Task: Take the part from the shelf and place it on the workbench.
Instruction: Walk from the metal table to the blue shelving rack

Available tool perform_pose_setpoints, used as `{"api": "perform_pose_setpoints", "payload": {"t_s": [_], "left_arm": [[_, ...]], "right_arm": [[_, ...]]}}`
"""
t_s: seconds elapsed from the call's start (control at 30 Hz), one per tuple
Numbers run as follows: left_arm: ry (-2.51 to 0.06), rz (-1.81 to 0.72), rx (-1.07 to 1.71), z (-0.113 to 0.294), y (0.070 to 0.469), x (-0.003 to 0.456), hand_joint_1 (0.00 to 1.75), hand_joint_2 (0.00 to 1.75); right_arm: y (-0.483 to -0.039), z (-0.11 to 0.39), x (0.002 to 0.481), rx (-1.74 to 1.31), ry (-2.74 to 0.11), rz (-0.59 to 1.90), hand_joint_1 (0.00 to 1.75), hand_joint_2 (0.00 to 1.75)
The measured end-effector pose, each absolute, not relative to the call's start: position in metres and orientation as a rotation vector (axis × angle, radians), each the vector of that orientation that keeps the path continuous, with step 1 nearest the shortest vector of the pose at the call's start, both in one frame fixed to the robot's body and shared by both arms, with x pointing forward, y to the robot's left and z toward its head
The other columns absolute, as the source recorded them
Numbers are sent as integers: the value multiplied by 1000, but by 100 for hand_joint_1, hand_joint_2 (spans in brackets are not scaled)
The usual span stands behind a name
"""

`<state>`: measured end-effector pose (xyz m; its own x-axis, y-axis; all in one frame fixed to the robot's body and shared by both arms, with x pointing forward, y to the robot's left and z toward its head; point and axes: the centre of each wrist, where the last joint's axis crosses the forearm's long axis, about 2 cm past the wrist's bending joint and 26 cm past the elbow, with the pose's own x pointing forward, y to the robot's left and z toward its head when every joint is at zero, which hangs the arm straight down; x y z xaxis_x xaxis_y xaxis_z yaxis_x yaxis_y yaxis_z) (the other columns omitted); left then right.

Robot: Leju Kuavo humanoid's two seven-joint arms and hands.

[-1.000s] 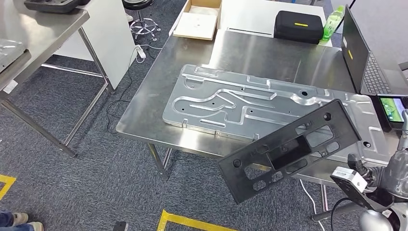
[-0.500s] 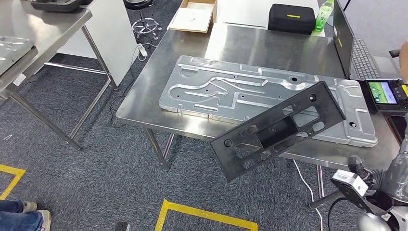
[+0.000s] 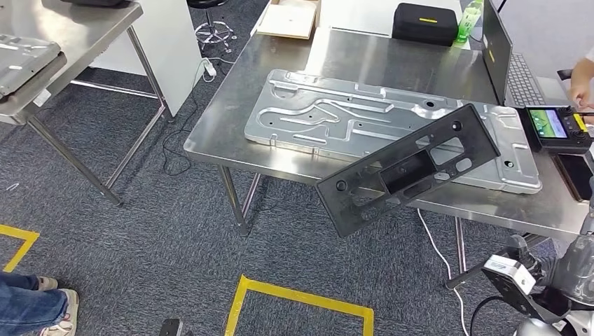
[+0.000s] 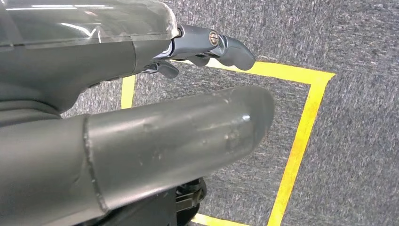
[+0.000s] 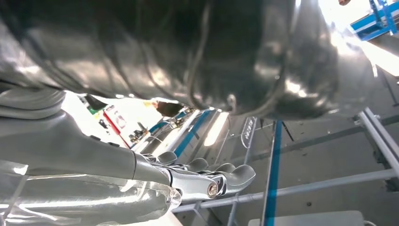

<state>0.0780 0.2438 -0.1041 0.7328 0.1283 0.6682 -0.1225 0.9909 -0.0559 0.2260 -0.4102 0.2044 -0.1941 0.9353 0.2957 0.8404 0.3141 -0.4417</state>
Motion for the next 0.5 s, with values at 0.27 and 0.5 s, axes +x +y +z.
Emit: {"api": "perform_pose_setpoints", "payload": {"t_s": [0.27, 0.5], "left_arm": [[-735, 131, -10, -104, 244, 78, 0, 0], [-728, 126, -10, -104, 244, 76, 0, 0]], "right_arm": [[-410, 202, 222, -1567, -2065, 225, 0, 0], [-415, 184, 210, -1553, -1988, 192, 0, 0]]}}
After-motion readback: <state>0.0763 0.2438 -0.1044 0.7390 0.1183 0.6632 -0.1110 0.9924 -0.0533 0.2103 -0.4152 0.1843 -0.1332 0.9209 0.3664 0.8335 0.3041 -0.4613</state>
